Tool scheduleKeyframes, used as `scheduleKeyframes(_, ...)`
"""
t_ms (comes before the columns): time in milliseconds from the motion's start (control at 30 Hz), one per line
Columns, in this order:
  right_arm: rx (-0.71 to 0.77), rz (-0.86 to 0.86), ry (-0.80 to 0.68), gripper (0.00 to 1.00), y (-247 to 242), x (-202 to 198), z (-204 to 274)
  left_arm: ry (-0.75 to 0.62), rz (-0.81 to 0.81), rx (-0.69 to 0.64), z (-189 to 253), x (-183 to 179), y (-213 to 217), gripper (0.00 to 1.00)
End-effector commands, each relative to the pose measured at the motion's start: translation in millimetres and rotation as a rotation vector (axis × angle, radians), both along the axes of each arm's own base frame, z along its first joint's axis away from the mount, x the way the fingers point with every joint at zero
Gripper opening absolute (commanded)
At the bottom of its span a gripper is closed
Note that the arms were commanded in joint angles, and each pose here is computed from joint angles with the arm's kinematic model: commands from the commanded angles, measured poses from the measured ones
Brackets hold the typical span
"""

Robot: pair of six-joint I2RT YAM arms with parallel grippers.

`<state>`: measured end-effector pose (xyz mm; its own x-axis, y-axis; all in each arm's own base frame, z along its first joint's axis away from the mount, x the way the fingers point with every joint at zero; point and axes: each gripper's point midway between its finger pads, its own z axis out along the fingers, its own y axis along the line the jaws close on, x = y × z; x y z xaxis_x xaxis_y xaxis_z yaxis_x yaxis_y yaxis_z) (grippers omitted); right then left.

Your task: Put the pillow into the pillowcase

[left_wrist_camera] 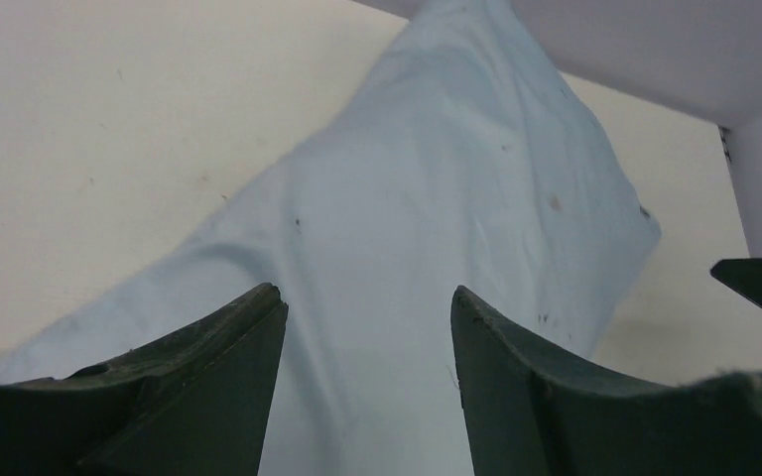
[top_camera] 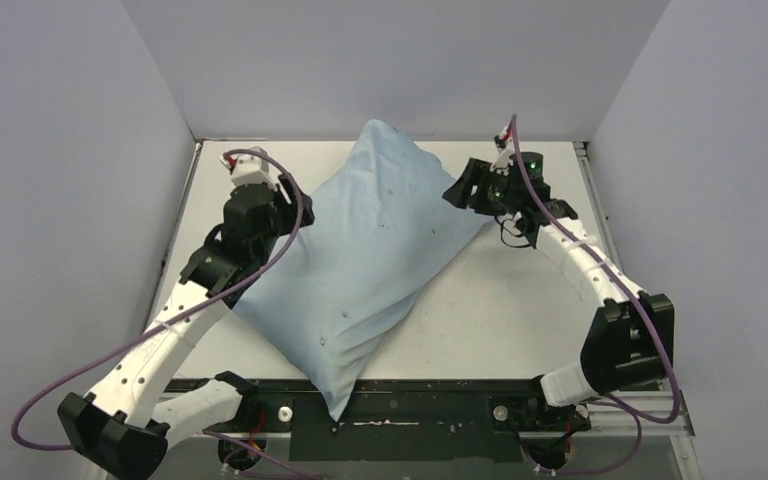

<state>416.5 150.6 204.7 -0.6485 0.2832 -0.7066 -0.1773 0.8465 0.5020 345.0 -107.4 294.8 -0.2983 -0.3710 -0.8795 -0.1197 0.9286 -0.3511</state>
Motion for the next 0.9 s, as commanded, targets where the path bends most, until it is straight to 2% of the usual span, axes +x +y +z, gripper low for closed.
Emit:
scheduleKeyframes(0,0.139,0.255,-0.065,0.59,72,-64,20,0.120,-0.190,-0.061,-42,-41,-31,0.58)
scheduleKeyframes(100,0.192,0.343,-0.096,0.52,113,-105,18,0.191,-0.193,-0.055,-79,-57,-28,0.57)
scheduleKeyframes(233,0.225,0.547,-0.144,0.51,173,-172,-9,0.235,-0.104,0.055,-119,-58,-4,0.59)
scheduleKeyframes(367,0.222,0.760,-0.117,0.51,217,-235,-40,0.261,-0.047,0.131,-135,-52,9,0.60)
scheduleKeyframes(433,0.195,0.797,-0.135,0.52,230,-251,-53,0.244,-0.008,0.188,-131,-46,19,0.60)
scheduleKeyframes(567,0.133,0.769,-0.117,0.52,244,-248,-94,0.134,0.035,0.277,-86,-26,29,0.60)
scheduleKeyframes(733,0.128,0.713,-0.174,0.52,268,-212,-99,0.028,0.116,0.300,-19,0,40,0.62)
scheduleKeyframes(867,0.110,0.700,-0.186,0.52,278,-181,-106,-0.037,0.121,0.289,16,9,38,0.62)
